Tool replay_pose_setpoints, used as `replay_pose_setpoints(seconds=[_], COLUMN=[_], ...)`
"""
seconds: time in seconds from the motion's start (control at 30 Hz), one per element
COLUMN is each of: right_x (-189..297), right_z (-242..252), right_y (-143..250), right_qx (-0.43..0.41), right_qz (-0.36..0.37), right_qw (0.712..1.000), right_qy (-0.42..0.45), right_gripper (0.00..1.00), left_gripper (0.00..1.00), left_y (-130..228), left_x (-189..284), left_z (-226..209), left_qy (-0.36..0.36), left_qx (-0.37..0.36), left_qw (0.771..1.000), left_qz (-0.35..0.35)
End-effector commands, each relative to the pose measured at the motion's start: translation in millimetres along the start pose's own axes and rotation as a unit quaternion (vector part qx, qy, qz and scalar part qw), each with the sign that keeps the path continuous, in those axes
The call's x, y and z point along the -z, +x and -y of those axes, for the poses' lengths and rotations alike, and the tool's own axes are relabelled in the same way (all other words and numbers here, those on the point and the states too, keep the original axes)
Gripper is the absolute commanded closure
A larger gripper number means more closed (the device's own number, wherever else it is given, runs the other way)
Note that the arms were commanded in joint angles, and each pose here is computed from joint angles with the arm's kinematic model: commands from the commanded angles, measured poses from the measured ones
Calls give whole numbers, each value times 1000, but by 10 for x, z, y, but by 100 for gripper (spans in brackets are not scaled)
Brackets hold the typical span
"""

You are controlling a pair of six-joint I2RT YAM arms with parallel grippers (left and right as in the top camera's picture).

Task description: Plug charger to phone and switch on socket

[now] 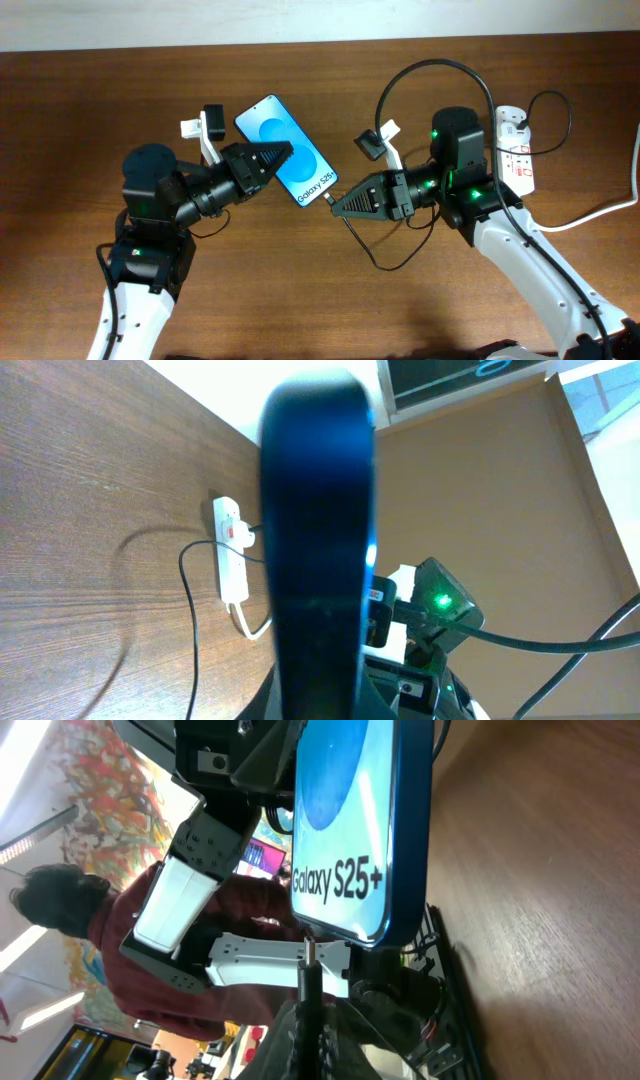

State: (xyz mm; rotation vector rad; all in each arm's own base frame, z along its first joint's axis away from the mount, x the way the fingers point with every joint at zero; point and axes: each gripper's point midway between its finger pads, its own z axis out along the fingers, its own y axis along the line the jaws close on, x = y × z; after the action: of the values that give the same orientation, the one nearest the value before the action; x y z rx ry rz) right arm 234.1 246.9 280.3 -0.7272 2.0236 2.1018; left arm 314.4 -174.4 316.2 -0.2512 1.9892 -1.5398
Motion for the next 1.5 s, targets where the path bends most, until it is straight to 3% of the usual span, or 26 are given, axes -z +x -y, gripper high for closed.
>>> replay_pose_setpoints(seconds=[0.0,0.1,0.23,1.07,1.47], right_x=[7,6,6,3,14], right_z=[-31,-30,-19,10,118], right_y=[-22,-21,-29,-52,-135], right_qx=[6,1,-97,-97,-82], right_qz=[1,0,3,10,37], right_qw=[1000,1000,995,995,995], right_qy=[-1,-1,2,10,40], right_gripper=[96,96,96,96,96], left_gripper=[100,100,100,100,100], left_y=[-7,-13,-30,-167,-43], left_x=[33,33,32,26,-32], left_z=[153,151,142,72,128], left_qy=[18,18,15,-8,2], left_qx=[-12,-12,-12,-12,-14], left_qw=[1000,1000,1000,999,1000], left_qz=[-5,-3,2,45,22])
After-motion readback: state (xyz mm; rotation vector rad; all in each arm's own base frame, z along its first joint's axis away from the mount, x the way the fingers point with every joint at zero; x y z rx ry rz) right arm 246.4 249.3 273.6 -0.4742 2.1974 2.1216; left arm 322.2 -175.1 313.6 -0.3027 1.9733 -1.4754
